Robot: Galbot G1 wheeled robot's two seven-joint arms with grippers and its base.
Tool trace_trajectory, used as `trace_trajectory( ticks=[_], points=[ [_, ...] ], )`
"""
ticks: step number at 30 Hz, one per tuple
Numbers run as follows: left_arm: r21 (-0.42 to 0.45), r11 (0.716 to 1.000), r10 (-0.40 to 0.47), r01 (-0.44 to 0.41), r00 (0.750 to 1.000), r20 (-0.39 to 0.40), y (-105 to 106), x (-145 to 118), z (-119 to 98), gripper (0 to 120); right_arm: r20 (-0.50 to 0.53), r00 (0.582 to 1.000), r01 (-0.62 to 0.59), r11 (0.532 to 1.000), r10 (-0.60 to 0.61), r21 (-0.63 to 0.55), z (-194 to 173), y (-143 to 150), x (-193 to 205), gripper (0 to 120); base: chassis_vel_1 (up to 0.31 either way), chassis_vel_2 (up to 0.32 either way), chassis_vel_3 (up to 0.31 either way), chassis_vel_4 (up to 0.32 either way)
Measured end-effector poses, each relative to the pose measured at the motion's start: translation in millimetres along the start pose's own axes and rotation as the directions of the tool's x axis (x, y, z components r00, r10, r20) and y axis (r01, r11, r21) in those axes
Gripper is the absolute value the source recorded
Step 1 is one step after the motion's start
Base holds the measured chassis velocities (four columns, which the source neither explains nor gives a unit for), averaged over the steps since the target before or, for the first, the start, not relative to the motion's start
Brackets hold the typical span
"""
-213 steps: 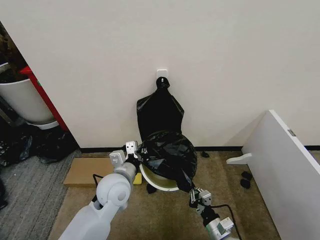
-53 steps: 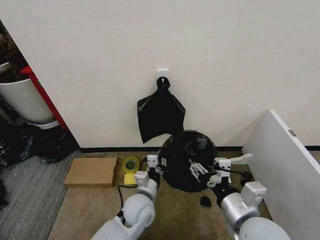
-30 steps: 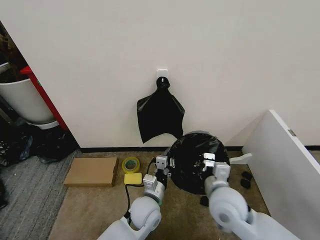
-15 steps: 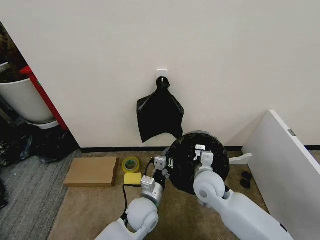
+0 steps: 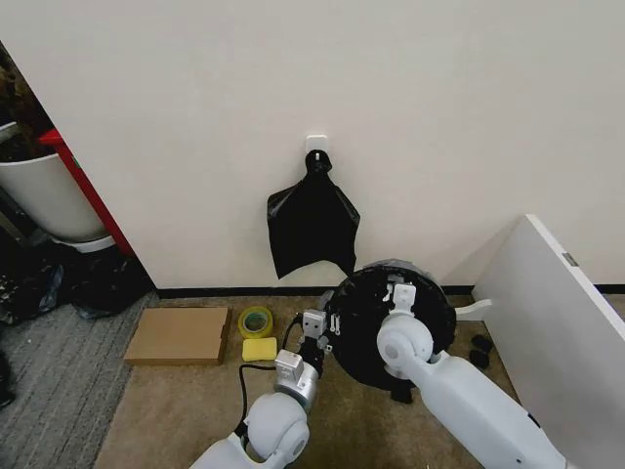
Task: Place the garbage bag over the trash bin.
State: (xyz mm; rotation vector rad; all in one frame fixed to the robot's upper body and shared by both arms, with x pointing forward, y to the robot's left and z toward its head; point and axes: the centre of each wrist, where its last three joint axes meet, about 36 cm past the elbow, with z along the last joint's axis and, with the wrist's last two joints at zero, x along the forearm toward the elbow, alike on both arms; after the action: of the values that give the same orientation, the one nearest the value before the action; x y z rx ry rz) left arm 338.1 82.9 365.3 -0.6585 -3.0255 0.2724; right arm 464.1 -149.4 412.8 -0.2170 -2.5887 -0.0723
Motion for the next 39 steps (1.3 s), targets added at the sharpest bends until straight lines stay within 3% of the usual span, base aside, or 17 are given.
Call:
trace_trajectory(
  ticks=[10,18,25,31,34,39],
  points=[
    [-0.025,1.0,-0.016,0.017,1.0,0.019,10,-4,3,1,-0.012,0.999,0.03,0.998,-0.03,0.048,10,-6,26,0,0.0,0.0,0.0,0.0],
    [-0.042,0.999,-0.009,0.011,0.999,0.033,12,-6,3,1,-0.183,0.98,0.094,0.992,-0.078,0.08,-4,7,48,0,0.0,0.0,0.0,0.0],
    [-0.094,0.995,-0.008,0.015,0.997,0.074,25,-10,6,1,-0.349,0.929,0.169,0.981,-0.127,0.092,-36,19,59,0,0.0,0.0,0.0,0.0],
    [-0.092,0.996,0.003,0.006,0.995,0.095,25,-6,3,1,-0.357,0.931,0.139,0.981,-0.082,0.137,-23,23,44,0,0.0,0.0,0.0,0.0],
    [-0.089,0.996,0.01,0.0,0.994,0.11,24,-5,-4,1,-0.304,0.953,0.092,0.97,-0.021,0.223,-4,25,31,0,0.0,0.0,0.0,0.0],
    [-0.088,0.996,0.009,0.002,0.994,0.113,25,-5,-6,1,-0.219,0.976,0.053,0.964,0.006,0.261,8,22,23,0,0.0,0.0,0.0,0.0]
  ],
)
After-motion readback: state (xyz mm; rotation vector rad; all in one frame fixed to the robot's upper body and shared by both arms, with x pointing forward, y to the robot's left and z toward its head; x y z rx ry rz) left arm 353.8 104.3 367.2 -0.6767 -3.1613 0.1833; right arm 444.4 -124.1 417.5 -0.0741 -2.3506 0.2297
